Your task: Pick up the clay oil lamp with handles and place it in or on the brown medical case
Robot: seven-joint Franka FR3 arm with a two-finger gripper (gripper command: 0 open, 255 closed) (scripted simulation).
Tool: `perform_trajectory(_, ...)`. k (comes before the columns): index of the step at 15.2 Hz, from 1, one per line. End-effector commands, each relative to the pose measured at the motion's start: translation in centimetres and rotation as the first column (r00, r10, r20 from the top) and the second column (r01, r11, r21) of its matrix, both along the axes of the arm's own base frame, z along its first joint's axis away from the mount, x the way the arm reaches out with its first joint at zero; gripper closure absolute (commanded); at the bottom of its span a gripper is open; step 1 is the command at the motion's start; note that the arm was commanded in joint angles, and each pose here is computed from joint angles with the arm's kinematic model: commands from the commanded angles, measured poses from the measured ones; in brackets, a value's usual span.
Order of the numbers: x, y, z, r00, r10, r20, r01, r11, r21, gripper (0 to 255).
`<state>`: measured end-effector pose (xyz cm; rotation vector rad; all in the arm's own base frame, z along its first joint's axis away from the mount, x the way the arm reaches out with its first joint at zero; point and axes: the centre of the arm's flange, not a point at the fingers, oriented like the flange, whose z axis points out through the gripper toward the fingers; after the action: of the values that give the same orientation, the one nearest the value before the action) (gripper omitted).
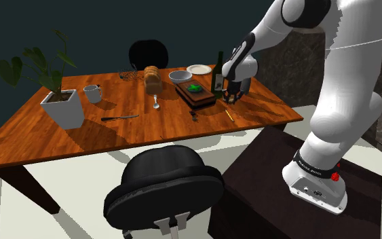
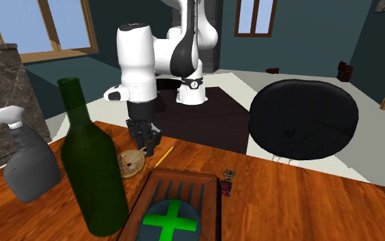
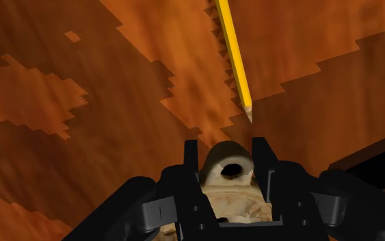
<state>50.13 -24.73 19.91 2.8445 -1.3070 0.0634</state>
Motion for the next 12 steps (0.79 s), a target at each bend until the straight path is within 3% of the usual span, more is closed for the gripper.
perform_trajectory(1, 0.0, 0.1, 1.1, 1.0, 0.0, 0.0, 0.0, 1.0, 0.0, 255)
perform_trajectory(12, 0.0, 0.1, 6.9, 1.0, 0.0, 0.0, 0.0, 1.0, 0.0, 255)
